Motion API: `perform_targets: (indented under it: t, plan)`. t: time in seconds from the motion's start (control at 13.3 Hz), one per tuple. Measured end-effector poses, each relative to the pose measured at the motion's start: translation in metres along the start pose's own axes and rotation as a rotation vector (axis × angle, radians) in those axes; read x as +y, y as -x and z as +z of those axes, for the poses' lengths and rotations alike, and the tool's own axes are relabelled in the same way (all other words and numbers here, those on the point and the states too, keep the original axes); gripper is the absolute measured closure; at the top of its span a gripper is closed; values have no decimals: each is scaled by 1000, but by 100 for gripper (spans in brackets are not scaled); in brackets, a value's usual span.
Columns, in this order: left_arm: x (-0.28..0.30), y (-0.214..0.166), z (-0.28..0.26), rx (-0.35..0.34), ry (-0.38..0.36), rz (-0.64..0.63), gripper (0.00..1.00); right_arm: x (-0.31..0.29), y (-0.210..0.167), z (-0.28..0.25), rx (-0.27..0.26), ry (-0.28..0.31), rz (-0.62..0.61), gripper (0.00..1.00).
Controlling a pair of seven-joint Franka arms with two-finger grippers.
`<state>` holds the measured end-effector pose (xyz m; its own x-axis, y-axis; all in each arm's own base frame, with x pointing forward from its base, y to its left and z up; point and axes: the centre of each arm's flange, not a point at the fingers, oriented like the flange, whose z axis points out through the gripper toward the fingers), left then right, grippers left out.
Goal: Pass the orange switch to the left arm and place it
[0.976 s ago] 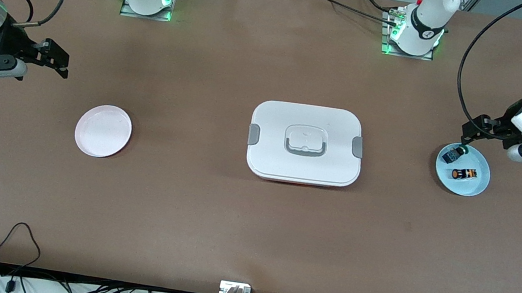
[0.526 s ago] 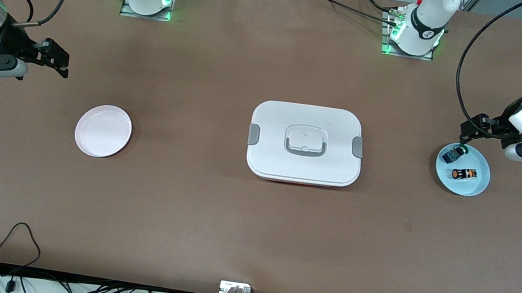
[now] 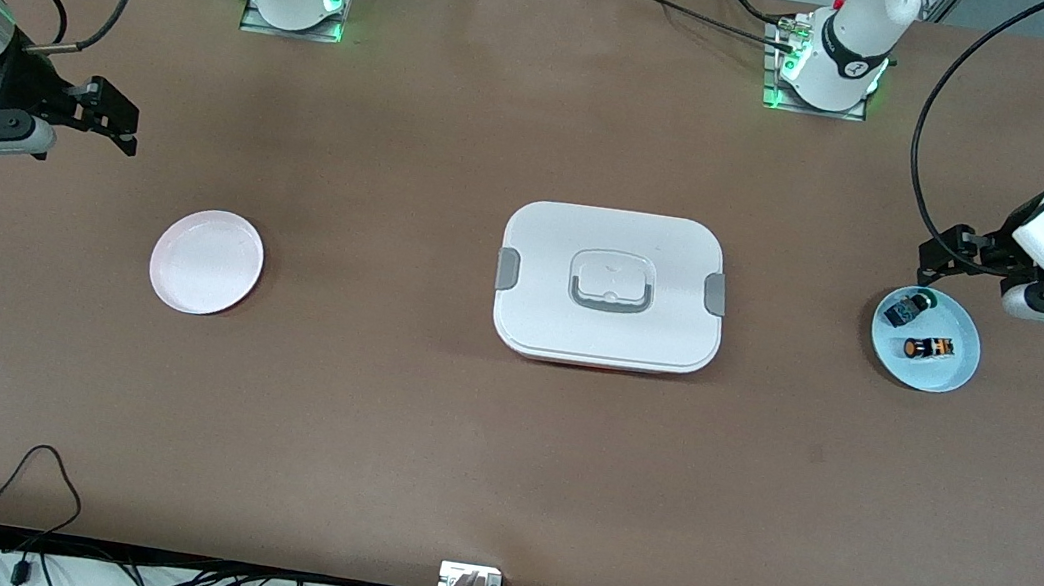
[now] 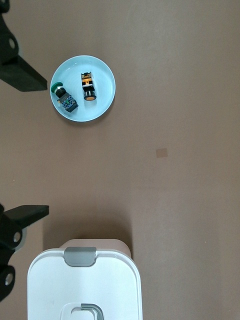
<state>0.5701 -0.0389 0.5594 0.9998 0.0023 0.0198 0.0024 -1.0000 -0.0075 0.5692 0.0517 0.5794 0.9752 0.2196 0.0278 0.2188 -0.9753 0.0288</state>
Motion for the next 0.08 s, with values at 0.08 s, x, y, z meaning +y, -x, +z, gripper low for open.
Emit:
perform_targets:
  t: [0.08]
  plan:
    - [0,0,0,-2,0,0,0,0,0,0,0,0,0,0]
